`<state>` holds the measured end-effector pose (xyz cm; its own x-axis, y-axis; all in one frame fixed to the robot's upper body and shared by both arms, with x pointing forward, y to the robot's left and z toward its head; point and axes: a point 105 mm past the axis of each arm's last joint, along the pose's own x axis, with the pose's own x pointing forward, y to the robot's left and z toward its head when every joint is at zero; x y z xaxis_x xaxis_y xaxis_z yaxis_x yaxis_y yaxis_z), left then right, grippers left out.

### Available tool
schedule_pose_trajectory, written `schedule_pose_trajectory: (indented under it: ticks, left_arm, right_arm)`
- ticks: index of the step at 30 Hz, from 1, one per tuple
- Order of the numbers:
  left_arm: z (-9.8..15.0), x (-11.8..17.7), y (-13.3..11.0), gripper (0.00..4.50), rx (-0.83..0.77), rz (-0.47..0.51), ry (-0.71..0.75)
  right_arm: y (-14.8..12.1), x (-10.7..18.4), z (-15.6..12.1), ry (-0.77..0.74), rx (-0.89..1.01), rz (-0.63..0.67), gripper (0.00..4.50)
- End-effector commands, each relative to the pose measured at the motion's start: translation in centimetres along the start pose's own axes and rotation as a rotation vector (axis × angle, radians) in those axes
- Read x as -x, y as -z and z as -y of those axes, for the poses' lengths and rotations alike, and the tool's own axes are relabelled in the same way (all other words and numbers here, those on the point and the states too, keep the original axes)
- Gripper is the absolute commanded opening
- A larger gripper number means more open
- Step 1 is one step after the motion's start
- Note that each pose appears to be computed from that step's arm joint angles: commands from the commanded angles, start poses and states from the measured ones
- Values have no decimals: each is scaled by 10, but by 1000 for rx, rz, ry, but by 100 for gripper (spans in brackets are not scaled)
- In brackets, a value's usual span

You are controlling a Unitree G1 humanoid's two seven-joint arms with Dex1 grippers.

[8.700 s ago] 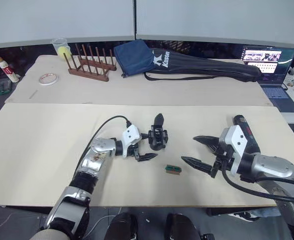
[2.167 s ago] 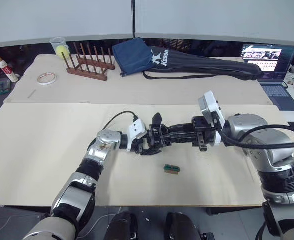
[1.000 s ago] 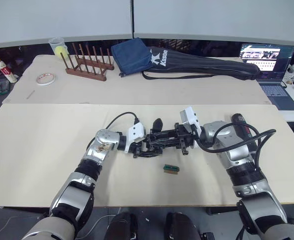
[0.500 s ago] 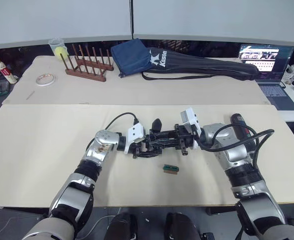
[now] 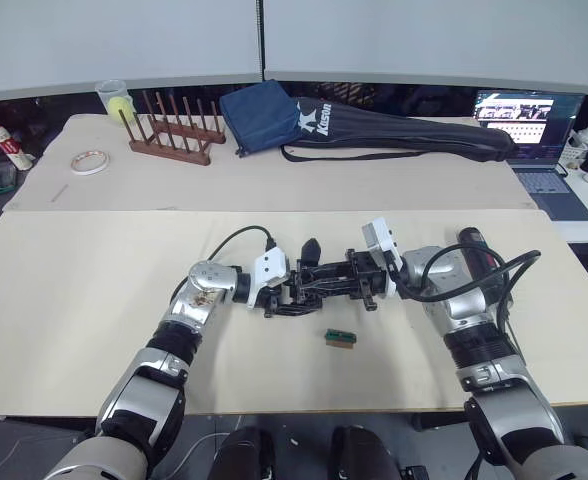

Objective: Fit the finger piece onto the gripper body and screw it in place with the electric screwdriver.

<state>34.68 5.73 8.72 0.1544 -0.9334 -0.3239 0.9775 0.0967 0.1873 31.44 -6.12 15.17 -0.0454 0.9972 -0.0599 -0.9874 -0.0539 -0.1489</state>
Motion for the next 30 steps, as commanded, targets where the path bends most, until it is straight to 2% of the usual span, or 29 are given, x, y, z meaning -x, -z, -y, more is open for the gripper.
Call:
schedule_pose_trajectory:
  ticks: [1,12,21,25,30]
  left_arm:
    - [0,-1,-15,236,-63,28,18]
    - [1,3,-14,236,-73,19,17]
    - [2,6,-13,236,-66,19,4]
    - [3,6,-12,236,-67,18,8]
    - [2,5,-13,236,-69,16,11]
  right_arm:
    - [48,13,-12,30,-149,-153,31]
    - [57,4,-18,-125,-249,-224,31]
    - [69,9,-22,-42,-358,-225,31]
    - [79,14,-25,-42,-331,-285,31]
    - [78,17,-20,-51,-304,-330,31]
